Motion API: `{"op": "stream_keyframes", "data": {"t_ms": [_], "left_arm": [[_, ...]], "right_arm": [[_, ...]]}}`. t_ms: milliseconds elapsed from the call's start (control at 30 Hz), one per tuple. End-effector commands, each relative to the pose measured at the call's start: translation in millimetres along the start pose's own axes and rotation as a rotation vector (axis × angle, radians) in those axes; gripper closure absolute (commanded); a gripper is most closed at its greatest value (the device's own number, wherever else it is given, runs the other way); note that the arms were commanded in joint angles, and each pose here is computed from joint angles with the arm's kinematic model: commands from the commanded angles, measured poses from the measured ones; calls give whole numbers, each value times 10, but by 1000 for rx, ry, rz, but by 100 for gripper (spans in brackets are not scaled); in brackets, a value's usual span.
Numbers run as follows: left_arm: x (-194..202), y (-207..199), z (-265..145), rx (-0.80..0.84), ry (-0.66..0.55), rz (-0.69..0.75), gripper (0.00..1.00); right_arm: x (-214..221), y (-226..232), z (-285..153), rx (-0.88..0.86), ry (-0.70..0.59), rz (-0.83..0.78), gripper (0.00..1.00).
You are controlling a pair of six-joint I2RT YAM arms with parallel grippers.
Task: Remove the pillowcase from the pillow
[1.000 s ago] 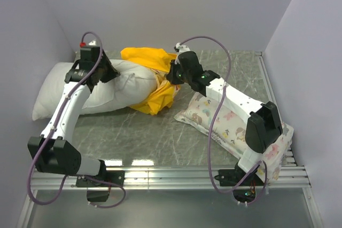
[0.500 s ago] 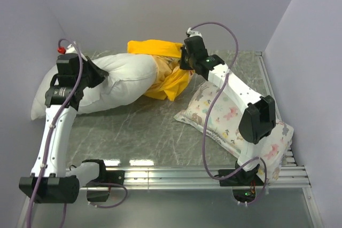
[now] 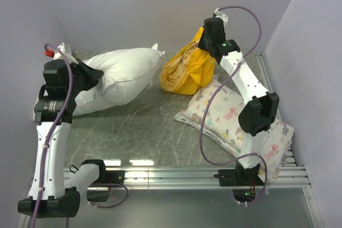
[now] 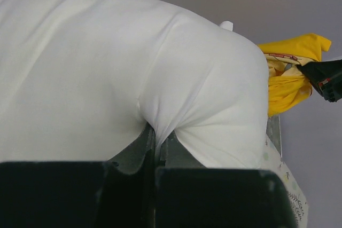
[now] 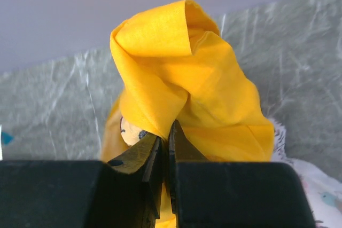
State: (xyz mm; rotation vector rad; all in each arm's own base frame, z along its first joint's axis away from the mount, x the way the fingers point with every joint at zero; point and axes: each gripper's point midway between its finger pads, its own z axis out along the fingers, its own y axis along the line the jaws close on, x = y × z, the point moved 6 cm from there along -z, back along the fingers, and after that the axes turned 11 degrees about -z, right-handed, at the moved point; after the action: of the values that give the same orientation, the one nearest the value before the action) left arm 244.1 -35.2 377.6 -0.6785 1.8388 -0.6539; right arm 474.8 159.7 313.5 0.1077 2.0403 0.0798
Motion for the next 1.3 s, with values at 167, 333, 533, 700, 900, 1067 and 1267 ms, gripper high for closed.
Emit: {"op": "stream_keyframes", "data": {"t_ms": [167,333,533,700,900,1067,1267], "left_arm": [[-371,-302,181,120,-137,-62,99],[-300,-179,778,78,-89,-100,100],[-135,-73,1418,5,-21,-79,99],[98,141,1788,-62,42,-84,99],[515,179,1994,-66,133,-55,97],[485,53,1864,-42,110,-24,69],[191,-180,1472,-23,37,17,42]], "right_arm": [[-369,57,-167,-101,-119,29,97],[62,482,72,-321,-38,-66,83],[369,825,239,-429,66,-118,70],[602,816,439,-367,196,-114,55],[836,635,282,-323,205,-127,31],[422,603,-62,-343,102,-128,25],[-44,542,-582,-367,-20,-93,3]]}}
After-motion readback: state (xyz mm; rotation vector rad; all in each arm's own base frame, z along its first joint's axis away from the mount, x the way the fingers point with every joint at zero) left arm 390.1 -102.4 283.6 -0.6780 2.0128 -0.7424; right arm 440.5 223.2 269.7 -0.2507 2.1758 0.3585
